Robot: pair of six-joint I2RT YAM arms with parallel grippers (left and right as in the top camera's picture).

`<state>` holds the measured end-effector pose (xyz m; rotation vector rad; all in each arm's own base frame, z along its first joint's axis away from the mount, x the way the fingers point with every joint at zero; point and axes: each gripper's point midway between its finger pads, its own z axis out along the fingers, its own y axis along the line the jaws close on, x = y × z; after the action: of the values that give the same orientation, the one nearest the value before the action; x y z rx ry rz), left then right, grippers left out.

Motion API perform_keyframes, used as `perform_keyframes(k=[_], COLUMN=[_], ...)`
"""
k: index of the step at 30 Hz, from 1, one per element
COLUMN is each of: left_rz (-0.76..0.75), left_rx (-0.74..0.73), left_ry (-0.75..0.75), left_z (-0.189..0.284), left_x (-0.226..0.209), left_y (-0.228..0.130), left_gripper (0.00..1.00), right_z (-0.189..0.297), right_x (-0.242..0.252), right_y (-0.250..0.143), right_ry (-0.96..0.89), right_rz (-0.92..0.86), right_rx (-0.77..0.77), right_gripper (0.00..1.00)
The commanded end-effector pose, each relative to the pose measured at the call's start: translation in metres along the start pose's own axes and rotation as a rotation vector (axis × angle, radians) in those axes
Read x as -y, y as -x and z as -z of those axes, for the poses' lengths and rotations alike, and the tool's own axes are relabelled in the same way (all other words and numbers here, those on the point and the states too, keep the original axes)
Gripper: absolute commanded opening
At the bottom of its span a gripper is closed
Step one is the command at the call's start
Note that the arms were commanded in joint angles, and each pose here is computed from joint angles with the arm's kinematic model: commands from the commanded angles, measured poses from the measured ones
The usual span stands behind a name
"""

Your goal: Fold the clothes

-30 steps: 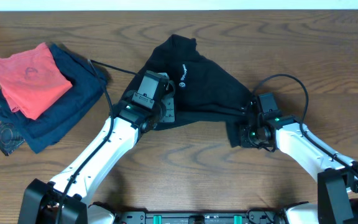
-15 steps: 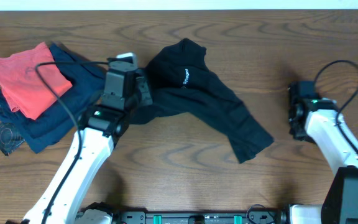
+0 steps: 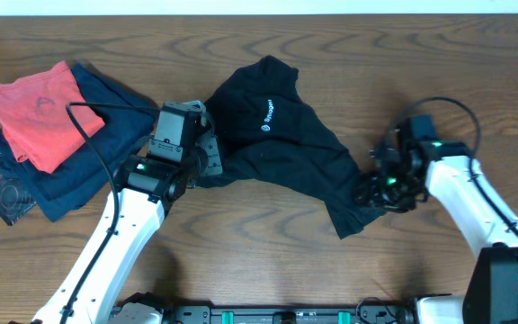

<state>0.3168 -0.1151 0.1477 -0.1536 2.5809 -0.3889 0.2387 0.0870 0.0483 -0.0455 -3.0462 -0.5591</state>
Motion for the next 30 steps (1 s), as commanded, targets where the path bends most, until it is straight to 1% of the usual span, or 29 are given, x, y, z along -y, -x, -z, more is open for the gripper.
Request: perform_keyframes(k=[1, 5, 7, 12, 15, 20, 24, 26, 30], left_rz=[-0.006, -0.006, -0.006, -0.006, -0.006, -0.006, -0.006, -0.006, -0.006], left_rx=[-0.004, -0.005, -0.007, -0.007, -0.007, -0.007, -0.007, -0.007, -0.007], left_ry=[0.004, 0.004, 0.004, 0.004, 0.004, 0.005, 0.004, 0.005, 0.004], left_z=[-0.002, -0.002, -0.002, -0.002, -0.002, -0.002, -0.002, -0.002, -0.002], left_x=[-0.001, -0.001, -0.001, -0.001, -0.001, -0.001, -0.001, -0.001, -0.001], left_y=[-0.001, -0.001, -0.002, -0.002, -0.002, -0.002, -0.002, -0.002, -0.002], left_gripper=[0.07, 0.07, 0.07, 0.07, 0.07, 0.07, 0.07, 0.07, 0.07], right_z=[-0.007, -0.008, -0.01, -0.019, -0.022, -0.029, -0.033, -0.035, -0.043], right_x=[-0.011, 0.008, 0.011, 0.002, -0.001, -0.013, -0.012, -0.005, 0.012], right_y=[0.002, 0.015, 0.022, 0.034, 0.03, 0.019, 0.013, 0.013, 0.017], right_ry=[-0.058, -0.274, -0.331, -0.315, -0.303, -0.231, -0.242, -0.273, -0.339], right_rz=[0.151, 0.191, 0.204, 0.25, 0.256, 0.302, 0.314, 0.312, 0.277], right_rx=[0.012, 0.078, 0.122, 0.191, 0.179, 0.129, 0.113, 0.121, 0.172], right_gripper=[0.54, 0.56, 0.56, 0.55, 0.56, 0.61, 0.64, 0.64, 0.59])
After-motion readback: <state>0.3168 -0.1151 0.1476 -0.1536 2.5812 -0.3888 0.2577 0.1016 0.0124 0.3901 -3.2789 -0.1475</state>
